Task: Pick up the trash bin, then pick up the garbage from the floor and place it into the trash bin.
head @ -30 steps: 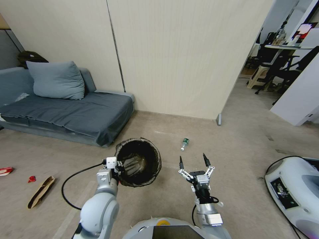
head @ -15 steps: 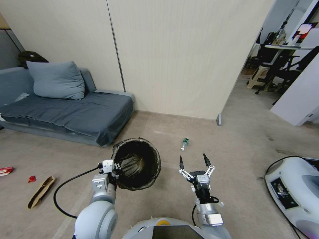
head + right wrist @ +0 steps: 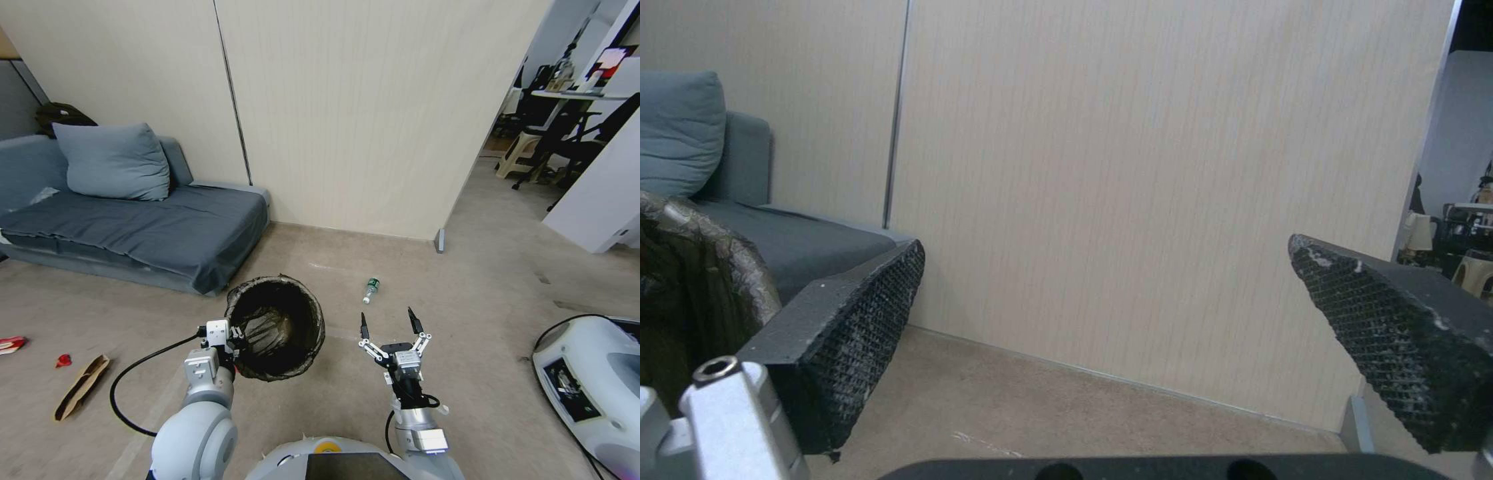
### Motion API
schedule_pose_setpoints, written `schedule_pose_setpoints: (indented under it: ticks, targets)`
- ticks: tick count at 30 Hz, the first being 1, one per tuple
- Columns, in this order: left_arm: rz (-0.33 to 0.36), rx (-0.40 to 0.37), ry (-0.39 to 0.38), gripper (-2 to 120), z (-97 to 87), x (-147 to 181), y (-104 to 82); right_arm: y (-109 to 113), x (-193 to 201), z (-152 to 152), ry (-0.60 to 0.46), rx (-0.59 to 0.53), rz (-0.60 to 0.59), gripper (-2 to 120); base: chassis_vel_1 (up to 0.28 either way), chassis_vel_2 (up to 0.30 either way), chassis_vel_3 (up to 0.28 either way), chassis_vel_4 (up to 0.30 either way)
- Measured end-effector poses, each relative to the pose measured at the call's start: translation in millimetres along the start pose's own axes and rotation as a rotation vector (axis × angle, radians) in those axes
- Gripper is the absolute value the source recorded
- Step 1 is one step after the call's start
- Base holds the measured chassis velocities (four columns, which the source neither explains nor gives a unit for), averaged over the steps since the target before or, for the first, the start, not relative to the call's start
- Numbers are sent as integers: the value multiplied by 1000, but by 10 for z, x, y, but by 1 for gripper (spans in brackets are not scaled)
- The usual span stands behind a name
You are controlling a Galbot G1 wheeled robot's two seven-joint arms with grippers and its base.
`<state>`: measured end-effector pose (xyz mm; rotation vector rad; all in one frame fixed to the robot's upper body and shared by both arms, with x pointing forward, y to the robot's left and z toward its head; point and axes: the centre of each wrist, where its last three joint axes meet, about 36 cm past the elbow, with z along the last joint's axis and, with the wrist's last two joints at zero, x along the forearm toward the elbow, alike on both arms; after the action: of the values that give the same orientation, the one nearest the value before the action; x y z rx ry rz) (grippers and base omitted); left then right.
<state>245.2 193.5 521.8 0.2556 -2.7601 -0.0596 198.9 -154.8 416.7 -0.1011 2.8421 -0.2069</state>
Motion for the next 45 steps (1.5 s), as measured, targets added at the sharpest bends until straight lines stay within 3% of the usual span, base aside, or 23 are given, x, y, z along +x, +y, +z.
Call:
schedule_pose_setpoints:
  ticks: [45]
  targets:
    - [-6, 7, -13, 1, 1, 7, -23, -28, -39, 24, -4, 4, 12, 100, -41, 42, 42, -43]
